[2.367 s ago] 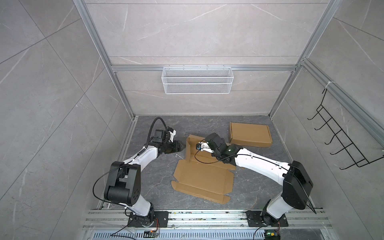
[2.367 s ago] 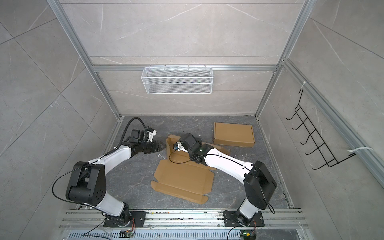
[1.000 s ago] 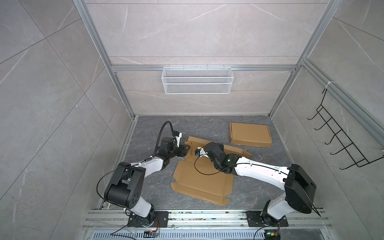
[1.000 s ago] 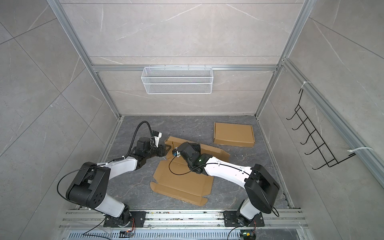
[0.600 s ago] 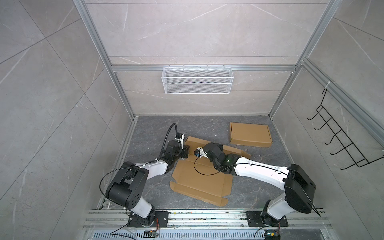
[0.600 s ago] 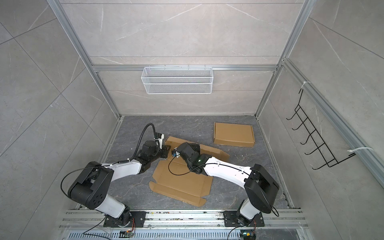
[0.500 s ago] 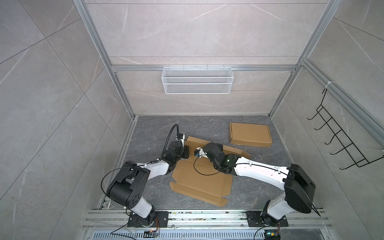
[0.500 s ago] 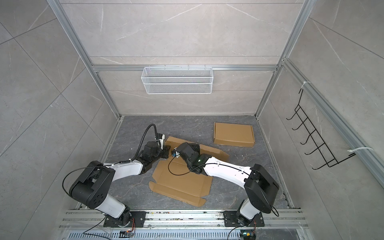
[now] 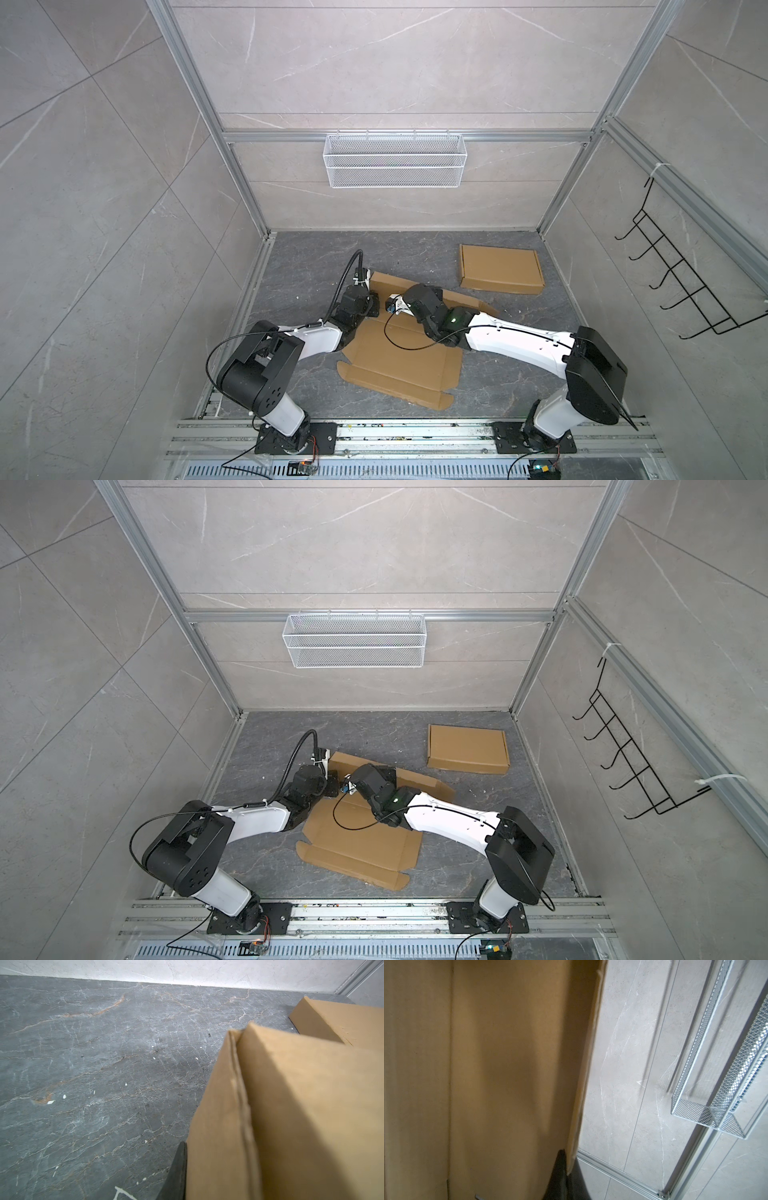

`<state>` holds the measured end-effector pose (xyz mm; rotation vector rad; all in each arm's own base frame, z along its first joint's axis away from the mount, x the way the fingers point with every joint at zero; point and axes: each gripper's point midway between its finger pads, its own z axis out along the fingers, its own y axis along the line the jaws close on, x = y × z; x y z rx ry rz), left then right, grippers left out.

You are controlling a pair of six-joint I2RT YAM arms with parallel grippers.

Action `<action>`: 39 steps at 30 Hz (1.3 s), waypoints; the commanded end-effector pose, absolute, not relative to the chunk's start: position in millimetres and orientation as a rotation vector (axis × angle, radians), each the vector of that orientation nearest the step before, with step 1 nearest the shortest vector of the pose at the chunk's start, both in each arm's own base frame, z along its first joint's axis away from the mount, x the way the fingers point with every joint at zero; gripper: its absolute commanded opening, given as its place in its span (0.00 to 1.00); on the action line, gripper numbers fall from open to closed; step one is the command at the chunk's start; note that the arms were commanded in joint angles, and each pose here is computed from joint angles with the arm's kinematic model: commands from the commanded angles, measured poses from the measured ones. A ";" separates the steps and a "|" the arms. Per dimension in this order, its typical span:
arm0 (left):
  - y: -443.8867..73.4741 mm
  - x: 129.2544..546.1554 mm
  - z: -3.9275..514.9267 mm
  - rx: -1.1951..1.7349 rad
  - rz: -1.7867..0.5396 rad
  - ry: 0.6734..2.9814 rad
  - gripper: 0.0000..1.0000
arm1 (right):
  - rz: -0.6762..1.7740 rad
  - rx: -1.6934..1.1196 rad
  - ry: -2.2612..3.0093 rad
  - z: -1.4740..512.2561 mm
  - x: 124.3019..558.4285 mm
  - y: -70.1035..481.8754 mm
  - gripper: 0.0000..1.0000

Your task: Fold the paper box

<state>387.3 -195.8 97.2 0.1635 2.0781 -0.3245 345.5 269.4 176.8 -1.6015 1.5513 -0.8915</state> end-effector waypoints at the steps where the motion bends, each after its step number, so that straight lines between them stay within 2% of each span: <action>1: -172.7 396.6 91.3 0.058 -0.263 2.060 0.04 | -0.843 -1.726 1.582 151.7 329.9 270.3 0.00; 2: -176.2 395.4 91.6 0.080 -0.280 2.057 0.04 | -0.833 -1.714 1.589 154.1 330.2 270.8 0.02; 3: -177.0 393.5 92.3 0.093 -0.288 2.054 0.04 | -0.809 -1.687 1.599 159.6 330.2 272.5 0.10; 4: -176.3 391.0 92.2 0.097 -0.291 2.047 0.04 | -0.762 -1.666 1.620 165.2 328.7 274.1 0.22; 7: -172.7 386.4 91.7 0.091 -0.294 2.031 0.04 | -0.615 -1.623 1.671 179.0 322.3 279.7 0.41; 13: -172.8 381.6 87.2 0.097 -0.308 2.031 0.04 | -0.235 -1.519 1.785 206.1 303.0 294.6 0.59; 16: -168.9 378.3 85.0 0.093 -0.293 2.036 0.04 | 0.096 -1.337 1.863 242.9 298.3 307.7 0.60; 19: -165.6 373.0 83.6 0.107 -0.254 2.038 0.04 | 0.296 -1.015 2.011 277.1 317.3 311.1 0.57; 21: -162.6 369.8 84.2 0.111 -0.220 2.036 0.04 | 0.398 -0.800 2.188 281.1 329.7 310.6 0.52; 23: -160.8 368.1 86.3 0.118 -0.193 2.028 0.04 | 0.475 -0.633 2.345 273.3 335.5 315.8 0.40; 27: -156.9 367.7 87.0 0.118 -0.134 2.030 0.04 | 0.509 -0.377 2.470 253.9 344.5 317.7 0.35; 30: -155.9 368.0 87.1 0.107 -0.124 2.027 0.04 | 0.469 -0.290 2.501 246.1 351.0 313.8 0.35; 39: -160.4 365.0 85.6 0.111 -0.134 2.022 0.04 | 0.372 -0.250 2.578 213.5 358.0 312.9 0.34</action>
